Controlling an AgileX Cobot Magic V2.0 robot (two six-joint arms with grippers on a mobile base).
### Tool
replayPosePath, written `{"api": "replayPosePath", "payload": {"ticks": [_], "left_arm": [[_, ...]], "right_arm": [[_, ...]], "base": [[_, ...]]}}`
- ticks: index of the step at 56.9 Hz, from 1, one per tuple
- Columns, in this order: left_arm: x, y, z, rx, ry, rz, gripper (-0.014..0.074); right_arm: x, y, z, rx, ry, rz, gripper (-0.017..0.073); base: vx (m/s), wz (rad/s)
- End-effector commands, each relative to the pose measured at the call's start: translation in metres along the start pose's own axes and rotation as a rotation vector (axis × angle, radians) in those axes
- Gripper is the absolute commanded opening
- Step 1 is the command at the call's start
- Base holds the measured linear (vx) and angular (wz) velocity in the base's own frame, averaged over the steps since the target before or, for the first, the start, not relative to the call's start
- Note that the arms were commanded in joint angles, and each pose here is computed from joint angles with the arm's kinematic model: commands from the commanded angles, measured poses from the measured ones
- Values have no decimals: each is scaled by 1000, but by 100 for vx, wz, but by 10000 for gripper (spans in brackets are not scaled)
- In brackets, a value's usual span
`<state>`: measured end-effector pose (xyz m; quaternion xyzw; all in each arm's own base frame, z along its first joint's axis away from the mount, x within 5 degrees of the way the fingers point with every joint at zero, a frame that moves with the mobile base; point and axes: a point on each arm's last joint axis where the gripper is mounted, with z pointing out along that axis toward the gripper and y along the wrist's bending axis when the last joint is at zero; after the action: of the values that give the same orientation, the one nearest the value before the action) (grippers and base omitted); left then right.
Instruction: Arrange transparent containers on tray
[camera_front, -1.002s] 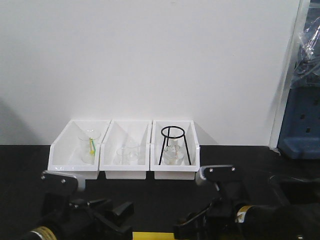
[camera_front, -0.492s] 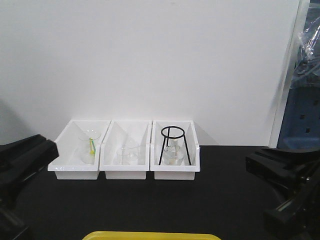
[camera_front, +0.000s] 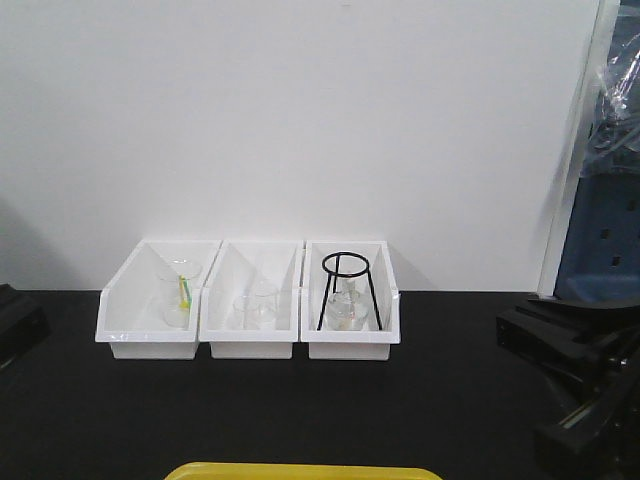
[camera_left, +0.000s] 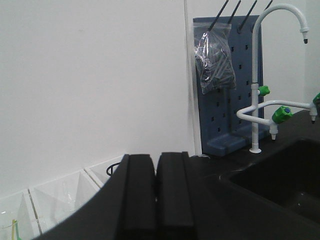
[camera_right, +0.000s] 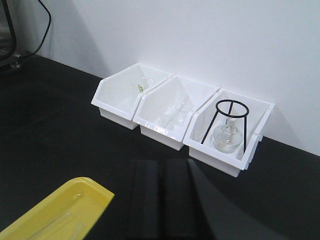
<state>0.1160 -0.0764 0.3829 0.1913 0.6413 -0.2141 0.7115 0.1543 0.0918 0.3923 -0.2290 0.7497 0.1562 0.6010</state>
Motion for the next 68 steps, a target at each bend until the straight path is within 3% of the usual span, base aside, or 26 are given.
{"api": "replayPosePath", "payload": {"ticks": [1,14,21,25,37,51,58,68], "left_arm": [[-18,0,-1,-2,-113,-5,-8],[-15,0,-1,1,-85,-1,-8],[-13,0,-9,-3,-43,80,-6],[-11,4,-19,-34,-57,75,-6],[23,19,-67,-243,-104,94,-6],[109,22,-107,-463,-84,124,-6],[147,26,-111,-519,-59,69,-6],[179,30,-110,-556,10,-104,-6]], "right_arm": [[-17,-2,-7,16,-113,-10,-13],[-17,-2,-7,16,-113,-10,-13],[-17,-2,-7,16,-113,-10,-13],[-17,-2,-7,16,-113,-10,-13],[-17,-2,-7,16,-113,-10,-13],[-17,-2,-7,16,-113,-10,-13],[-16,-2,-6,15,-108,-10,-13],[-16,-2,-6,15,-106,-10,-13]], "base": [[0,0],[0,0],[0,0],[0,0],[0,0],[0,0],[0,0],[0,0]]}}
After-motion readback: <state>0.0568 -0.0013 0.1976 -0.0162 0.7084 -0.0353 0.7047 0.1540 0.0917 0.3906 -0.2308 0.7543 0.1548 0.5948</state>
